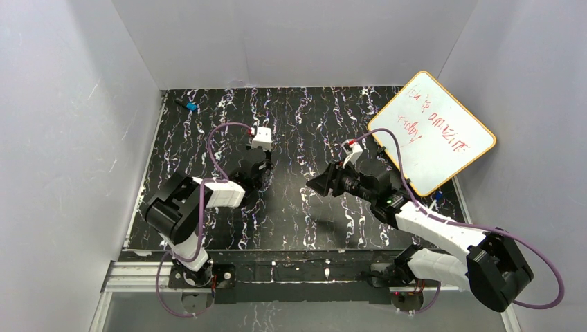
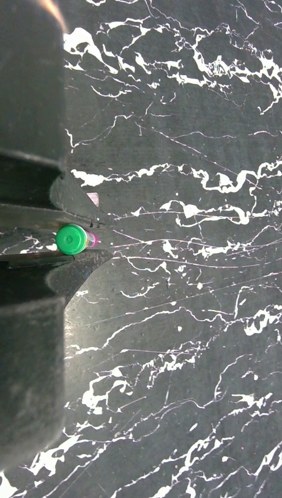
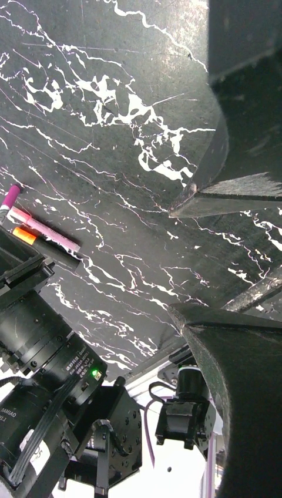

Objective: Insert the pens into the pen caps

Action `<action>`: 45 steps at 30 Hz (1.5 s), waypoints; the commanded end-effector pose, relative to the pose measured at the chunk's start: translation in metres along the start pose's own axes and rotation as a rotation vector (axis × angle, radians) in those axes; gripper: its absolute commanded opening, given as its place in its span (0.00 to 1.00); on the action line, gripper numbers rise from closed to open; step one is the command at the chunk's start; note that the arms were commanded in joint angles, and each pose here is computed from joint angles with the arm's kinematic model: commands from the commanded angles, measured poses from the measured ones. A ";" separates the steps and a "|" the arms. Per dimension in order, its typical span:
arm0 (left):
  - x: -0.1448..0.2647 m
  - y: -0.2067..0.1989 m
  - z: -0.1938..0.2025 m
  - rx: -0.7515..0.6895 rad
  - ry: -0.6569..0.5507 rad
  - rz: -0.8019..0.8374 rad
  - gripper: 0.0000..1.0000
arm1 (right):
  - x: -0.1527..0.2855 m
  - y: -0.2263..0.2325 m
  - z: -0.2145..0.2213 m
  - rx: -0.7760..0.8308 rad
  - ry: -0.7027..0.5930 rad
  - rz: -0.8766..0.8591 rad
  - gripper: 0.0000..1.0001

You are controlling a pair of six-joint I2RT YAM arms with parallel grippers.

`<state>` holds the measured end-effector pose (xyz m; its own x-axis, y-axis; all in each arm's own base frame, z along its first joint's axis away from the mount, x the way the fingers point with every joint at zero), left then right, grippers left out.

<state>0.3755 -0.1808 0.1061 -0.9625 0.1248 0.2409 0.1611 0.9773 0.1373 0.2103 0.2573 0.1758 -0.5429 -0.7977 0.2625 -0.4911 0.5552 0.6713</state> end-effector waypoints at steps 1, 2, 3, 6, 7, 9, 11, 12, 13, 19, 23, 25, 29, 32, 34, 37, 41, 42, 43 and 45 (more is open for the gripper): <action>-0.007 0.001 -0.026 0.064 -0.087 -0.039 0.00 | 0.004 0.004 -0.006 0.019 -0.020 -0.024 0.64; -0.006 0.001 -0.023 0.068 -0.081 -0.039 0.00 | 0.004 0.003 -0.007 0.018 -0.020 -0.022 0.64; -0.005 0.001 -0.020 0.071 -0.075 -0.039 0.00 | 0.005 0.003 -0.007 0.017 -0.021 -0.022 0.63; 0.002 0.005 -0.009 0.073 -0.052 -0.046 0.00 | 0.004 0.001 -0.006 0.015 -0.015 -0.020 0.64; 0.005 0.006 -0.005 0.076 -0.040 -0.047 0.00 | 0.004 0.001 -0.005 0.012 -0.013 -0.019 0.64; 0.012 0.008 0.007 0.087 -0.008 -0.045 0.00 | 0.004 0.000 -0.005 0.010 -0.011 -0.018 0.64; 0.021 0.008 0.019 0.106 0.023 -0.032 0.00 | 0.003 0.000 -0.004 0.008 -0.007 -0.017 0.64; 0.025 0.009 0.025 0.118 0.041 -0.030 0.00 | 0.003 0.000 -0.004 0.007 -0.005 -0.017 0.64; 0.031 0.010 0.031 0.130 0.056 -0.030 0.00 | 0.003 0.000 -0.004 0.006 -0.004 -0.018 0.64; 0.055 0.012 0.058 0.153 0.137 0.000 0.00 | 0.002 -0.001 -0.001 -0.009 0.009 -0.018 0.64; 0.065 0.006 0.076 0.150 0.208 0.038 0.00 | 0.001 -0.001 -0.001 -0.017 0.012 -0.019 0.64; 0.067 0.005 0.083 0.155 0.227 0.044 0.02 | 0.001 -0.001 -0.001 -0.020 0.012 -0.018 0.64; 0.065 0.001 0.088 0.152 0.261 0.053 0.07 | 0.001 -0.002 -0.001 -0.022 0.015 -0.014 0.64; 0.060 -0.002 0.088 0.147 0.270 0.059 0.07 | 0.001 -0.002 0.000 -0.024 0.016 -0.011 0.64; 0.056 -0.004 0.087 0.142 0.273 0.059 0.09 | 0.002 -0.002 -0.001 -0.023 0.015 -0.010 0.64; 0.051 -0.007 0.083 0.134 0.273 0.066 0.12 | 0.002 -0.003 -0.001 -0.023 0.014 -0.006 0.64; 0.044 -0.011 0.077 0.126 0.267 0.073 0.19 | 0.002 -0.005 0.002 -0.026 0.019 0.000 0.64; 0.043 -0.011 0.075 0.123 0.265 0.072 0.21 | 0.002 -0.005 0.002 -0.026 0.020 0.000 0.64; 0.041 -0.011 0.073 0.120 0.263 0.071 0.23 | 0.001 -0.006 0.003 -0.025 0.021 0.001 0.64; 0.038 -0.011 0.070 0.111 0.258 0.066 0.26 | 0.001 -0.007 0.004 -0.027 0.024 0.003 0.64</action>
<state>0.3135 -0.1720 0.0401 -0.8549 0.1700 0.4901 0.1878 0.9821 -0.0132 0.2084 0.2537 0.1687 -0.5214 -0.8025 0.2899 -0.4699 0.5537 0.6875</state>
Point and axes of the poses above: each gripper's point midway between its finger pads, its own x axis back along the fingers, its own y axis along the line the jaws close on, z = x × y, the point moved 3 cm from there along x, back along the fingers, and after that the axes turned 4 degrees about -x, right-handed, at the moved point
